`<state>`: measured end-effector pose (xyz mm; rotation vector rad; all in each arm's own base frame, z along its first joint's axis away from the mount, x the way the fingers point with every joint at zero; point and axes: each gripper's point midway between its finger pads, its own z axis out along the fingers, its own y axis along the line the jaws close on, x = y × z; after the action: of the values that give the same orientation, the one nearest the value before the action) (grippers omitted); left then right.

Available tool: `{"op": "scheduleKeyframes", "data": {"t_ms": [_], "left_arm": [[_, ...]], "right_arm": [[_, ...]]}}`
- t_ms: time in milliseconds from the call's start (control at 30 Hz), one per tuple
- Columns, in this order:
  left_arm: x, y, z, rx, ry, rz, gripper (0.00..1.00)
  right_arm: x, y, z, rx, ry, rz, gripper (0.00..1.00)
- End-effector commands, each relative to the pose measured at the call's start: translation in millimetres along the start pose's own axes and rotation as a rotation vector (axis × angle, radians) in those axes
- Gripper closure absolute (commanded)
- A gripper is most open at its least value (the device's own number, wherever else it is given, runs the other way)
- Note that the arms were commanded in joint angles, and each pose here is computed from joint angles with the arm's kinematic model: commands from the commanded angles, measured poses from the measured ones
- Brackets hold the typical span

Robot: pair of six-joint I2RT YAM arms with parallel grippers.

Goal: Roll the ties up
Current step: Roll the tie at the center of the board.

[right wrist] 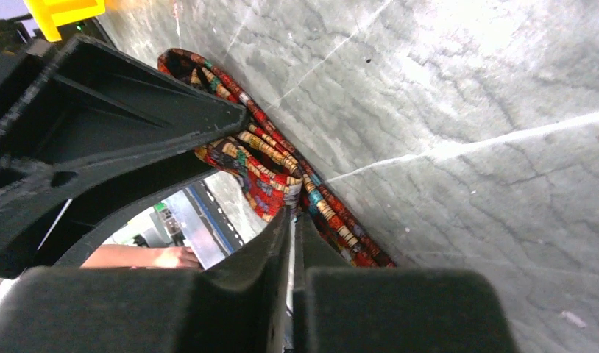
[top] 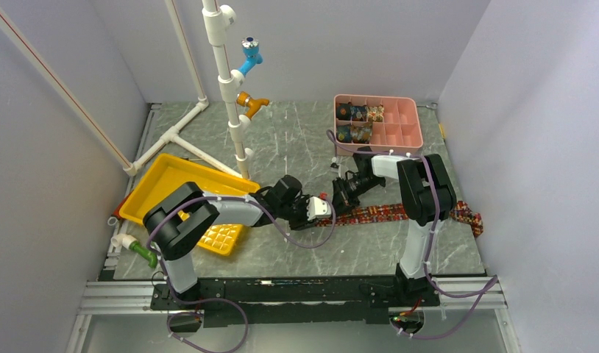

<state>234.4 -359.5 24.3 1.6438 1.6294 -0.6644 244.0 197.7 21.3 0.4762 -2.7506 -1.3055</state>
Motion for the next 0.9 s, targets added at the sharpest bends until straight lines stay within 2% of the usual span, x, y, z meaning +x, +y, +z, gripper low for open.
{"op": "scheduleKeyframes", "data": {"t_ms": [0,133,200,233,333,400,467,533,700,867], "left_arm": [[34.5,-12.6,-5.4,0.049,0.108,-0.047,0.43],[20.7,-4.8,-0.6,0.048,0.065,-0.032,0.26],[12.8,-0.4,5.0,0.051,0.048,-0.039,0.24],[10.0,0.9,8.1,0.058,0.043,-0.039,0.26],[13.2,1.9,15.2,0.077,0.067,-0.049,0.42],[17.3,0.7,13.0,0.074,0.076,-0.030,0.48],[24.2,-4.0,8.6,0.076,0.082,-0.002,0.49],[32.4,-9.2,5.6,0.082,0.095,0.010,0.50],[38.2,-12.2,5.2,0.084,0.106,-0.001,0.50],[35.8,-10.4,6.2,0.076,0.099,-0.013,0.50]], "right_arm": [[-8.8,4.5,0.9,-0.018,-0.010,-0.030,1.00],[-10.0,12.0,-1.5,-0.033,-0.027,-0.040,1.00],[-10.1,14.8,-1.1,-0.039,-0.026,-0.042,1.00],[-9.9,16.6,-1.0,-0.046,-0.025,-0.045,1.00],[-8.2,19.7,-10.5,-0.041,-0.019,-0.064,1.00],[-10.6,18.1,-29.3,-0.016,-0.037,-0.086,0.94],[-12.4,7.5,-50.5,0.052,-0.044,-0.129,0.84],[-12.4,-13.9,-68.0,0.154,-0.037,-0.160,0.79],[-8.5,-60.5,-81.0,0.340,0.028,-0.180,0.78],[-2.4,-75.0,-74.0,0.361,0.078,-0.153,0.78]]}}
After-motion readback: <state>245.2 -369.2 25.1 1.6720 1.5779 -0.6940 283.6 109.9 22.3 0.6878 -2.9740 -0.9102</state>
